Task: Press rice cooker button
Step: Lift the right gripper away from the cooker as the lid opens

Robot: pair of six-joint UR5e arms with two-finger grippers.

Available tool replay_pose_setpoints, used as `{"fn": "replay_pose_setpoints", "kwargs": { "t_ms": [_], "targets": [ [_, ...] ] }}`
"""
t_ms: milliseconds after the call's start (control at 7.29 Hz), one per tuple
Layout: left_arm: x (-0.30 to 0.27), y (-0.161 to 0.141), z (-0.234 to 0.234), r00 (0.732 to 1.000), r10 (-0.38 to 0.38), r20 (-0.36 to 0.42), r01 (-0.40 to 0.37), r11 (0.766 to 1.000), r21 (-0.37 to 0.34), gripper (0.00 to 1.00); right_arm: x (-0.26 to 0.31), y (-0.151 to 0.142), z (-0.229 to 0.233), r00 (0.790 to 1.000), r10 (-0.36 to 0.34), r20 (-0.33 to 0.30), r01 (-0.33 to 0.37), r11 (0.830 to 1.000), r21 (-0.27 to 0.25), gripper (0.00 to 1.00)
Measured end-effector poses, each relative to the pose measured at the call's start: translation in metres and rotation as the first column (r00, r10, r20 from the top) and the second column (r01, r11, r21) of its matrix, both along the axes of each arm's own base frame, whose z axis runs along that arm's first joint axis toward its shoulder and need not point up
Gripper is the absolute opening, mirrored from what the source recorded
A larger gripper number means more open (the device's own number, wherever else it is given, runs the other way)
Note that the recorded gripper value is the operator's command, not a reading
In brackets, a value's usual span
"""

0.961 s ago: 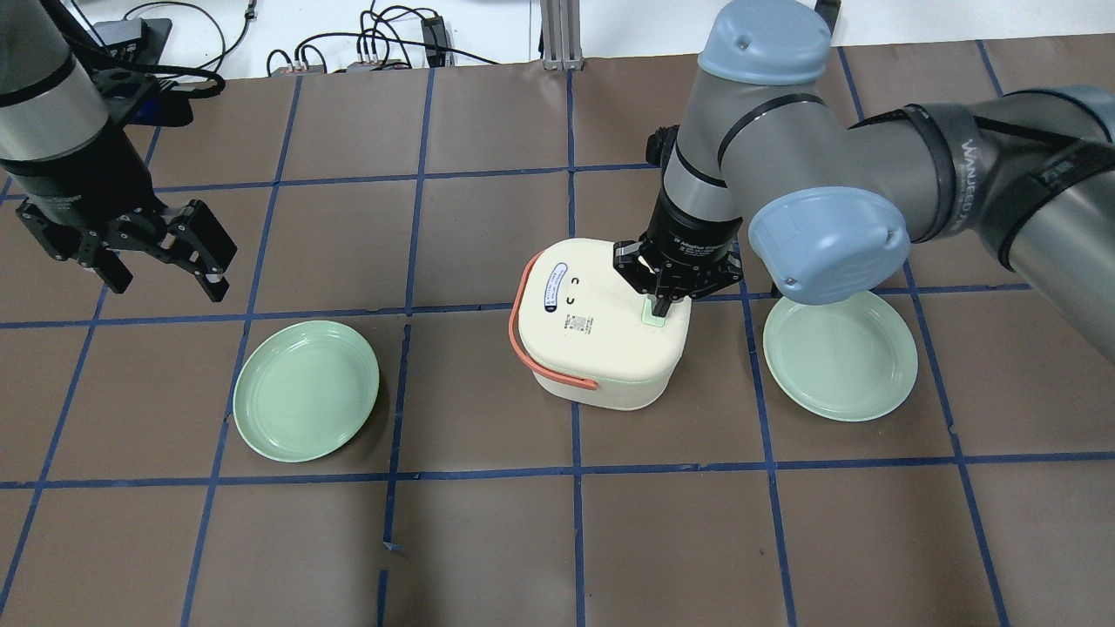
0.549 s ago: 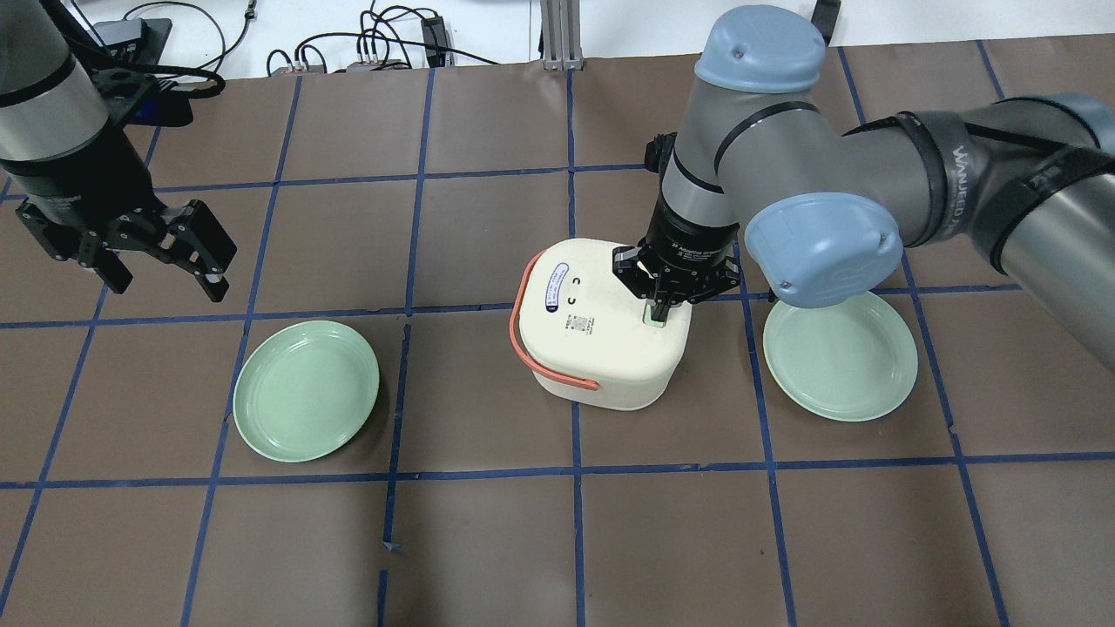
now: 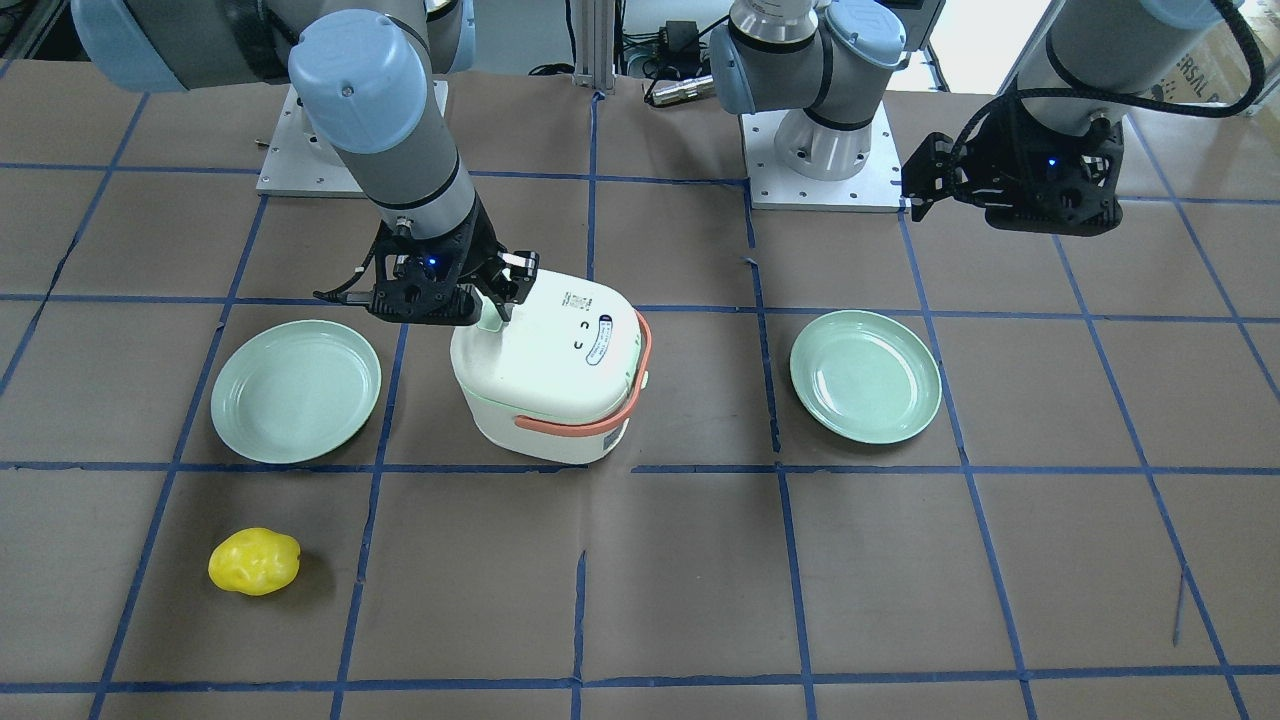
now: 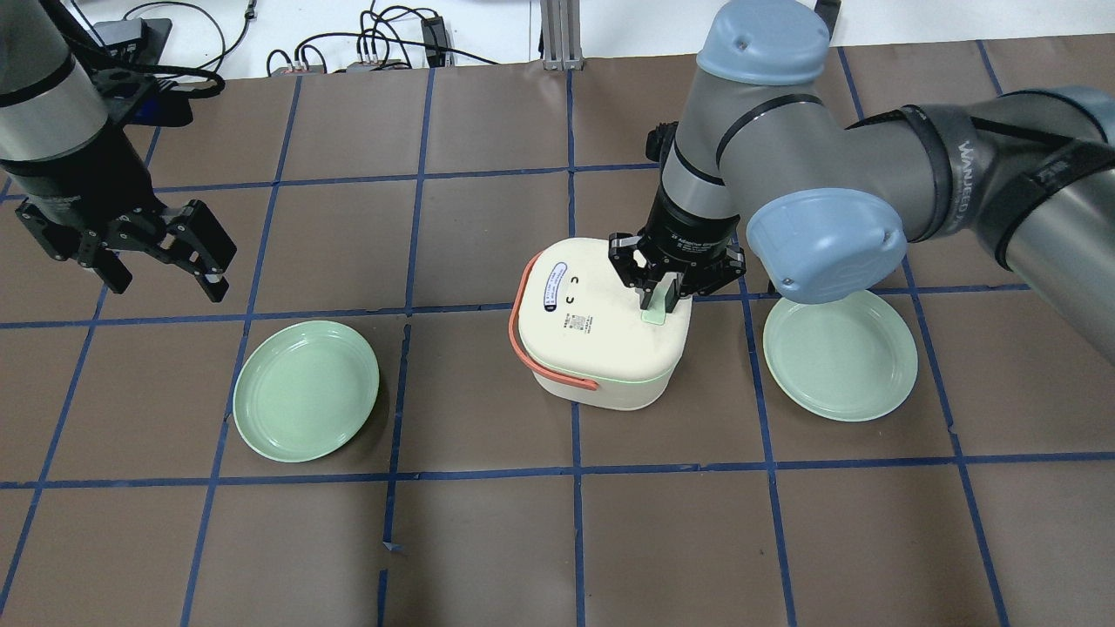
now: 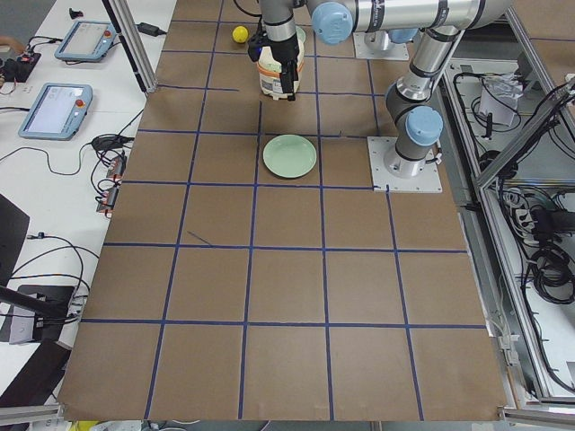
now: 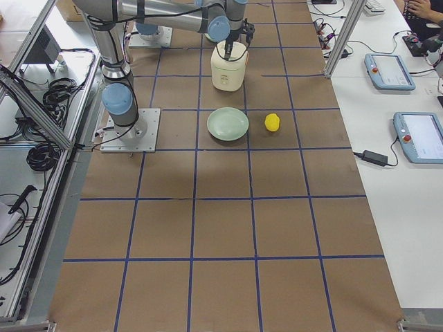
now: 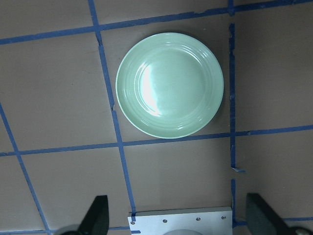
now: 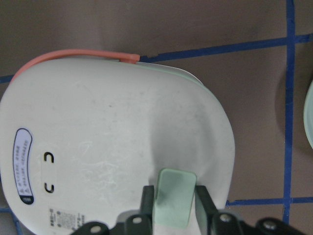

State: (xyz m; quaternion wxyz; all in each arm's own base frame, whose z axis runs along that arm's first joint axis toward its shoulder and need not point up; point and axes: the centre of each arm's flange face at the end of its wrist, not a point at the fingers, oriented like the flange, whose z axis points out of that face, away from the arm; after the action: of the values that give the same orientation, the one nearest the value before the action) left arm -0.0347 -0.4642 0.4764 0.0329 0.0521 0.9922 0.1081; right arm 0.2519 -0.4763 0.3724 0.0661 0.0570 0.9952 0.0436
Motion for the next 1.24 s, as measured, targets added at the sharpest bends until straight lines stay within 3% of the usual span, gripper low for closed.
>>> {"fn": "replay_pose_setpoints", "kwargs": {
  "t_ms": [412,686,1235],
  "targets": [
    [0.000,0.000,0.000,1.000,0.000,0.000,0.000,1.000,0.000,1.00,0.001,-0.020,0.066,0.999,-0.032,-0.010,0.031,0.997,-0.065,1.00],
    [0.000,0.000,0.000,1.000,0.000,0.000,0.000,1.000,0.000,1.00,-0.013,-0.034,0.105,0.999,-0.011,-0.044,0.006,0.994,-0.105,1.00],
    [0.000,0.000,0.000,1.000,0.000,0.000,0.000,1.000,0.000,1.00,-0.075,-0.055,0.111,0.996,0.073,-0.052,-0.079,0.991,-0.112,1.00]
  ]
}}
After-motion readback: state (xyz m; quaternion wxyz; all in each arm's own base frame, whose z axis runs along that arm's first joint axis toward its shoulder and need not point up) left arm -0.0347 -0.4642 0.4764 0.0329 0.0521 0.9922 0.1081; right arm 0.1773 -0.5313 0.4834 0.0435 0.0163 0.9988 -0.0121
